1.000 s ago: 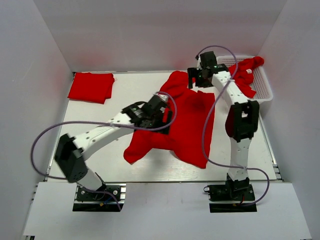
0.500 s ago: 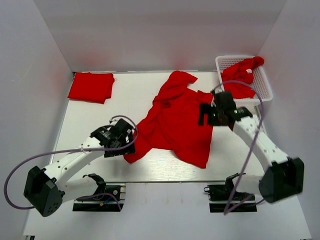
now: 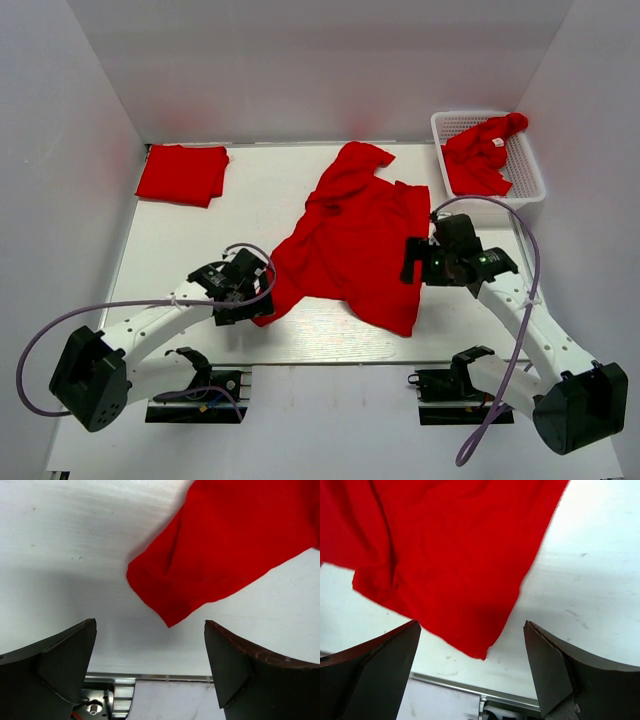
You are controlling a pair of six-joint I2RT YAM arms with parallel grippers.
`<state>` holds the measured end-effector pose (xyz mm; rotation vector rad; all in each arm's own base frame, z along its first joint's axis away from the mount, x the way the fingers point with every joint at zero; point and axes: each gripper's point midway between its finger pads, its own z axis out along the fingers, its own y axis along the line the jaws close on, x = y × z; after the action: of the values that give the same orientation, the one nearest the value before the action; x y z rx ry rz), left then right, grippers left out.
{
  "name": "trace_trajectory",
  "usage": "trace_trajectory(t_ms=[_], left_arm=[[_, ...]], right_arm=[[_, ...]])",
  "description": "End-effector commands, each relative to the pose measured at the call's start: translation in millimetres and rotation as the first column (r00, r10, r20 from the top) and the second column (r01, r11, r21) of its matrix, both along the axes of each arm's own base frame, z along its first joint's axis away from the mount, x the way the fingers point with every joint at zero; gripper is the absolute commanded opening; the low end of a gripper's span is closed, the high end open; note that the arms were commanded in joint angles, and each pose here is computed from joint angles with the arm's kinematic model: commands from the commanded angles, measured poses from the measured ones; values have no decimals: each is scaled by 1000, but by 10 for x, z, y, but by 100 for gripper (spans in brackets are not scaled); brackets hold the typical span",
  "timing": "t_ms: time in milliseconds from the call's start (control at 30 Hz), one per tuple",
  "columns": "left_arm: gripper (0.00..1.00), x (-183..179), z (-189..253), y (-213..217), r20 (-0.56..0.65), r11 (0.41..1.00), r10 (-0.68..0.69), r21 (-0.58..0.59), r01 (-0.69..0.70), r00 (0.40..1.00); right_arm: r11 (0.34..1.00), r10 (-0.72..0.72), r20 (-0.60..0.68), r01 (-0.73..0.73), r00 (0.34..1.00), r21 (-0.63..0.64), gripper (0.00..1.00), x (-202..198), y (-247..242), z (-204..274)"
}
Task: Fold and stack the t-shirts
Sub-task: Flatten out the tshirt
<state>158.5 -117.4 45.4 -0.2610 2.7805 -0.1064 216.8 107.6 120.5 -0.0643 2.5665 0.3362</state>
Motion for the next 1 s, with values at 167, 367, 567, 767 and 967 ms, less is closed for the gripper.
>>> trace_trajectory(t_ms=[167,367,567,767,967], left_arm=[[86,98,-160,-87,1,1000,0,-16,0,1000],[65,70,-281,-142,-10,998,-37,-42,36,999],[28,75,-413,-243,-33,996,-78,-56,76,996],[0,151,-424,-243,-23,996,-78,-31,78,997],[0,264,-200,-258,83,994,-87,-59,92,993]], right_arm=[[997,66,-125,-61,990,49,90,-293,136,-274],[997,72,-142,-68,987,28,90,-336,119,-303],[993,93,-213,-106,973,-48,90,-520,56,-446],[986,59,-254,-97,965,-137,90,-648,-24,-573],[993,69,-272,-93,960,-76,90,-717,176,-790]])
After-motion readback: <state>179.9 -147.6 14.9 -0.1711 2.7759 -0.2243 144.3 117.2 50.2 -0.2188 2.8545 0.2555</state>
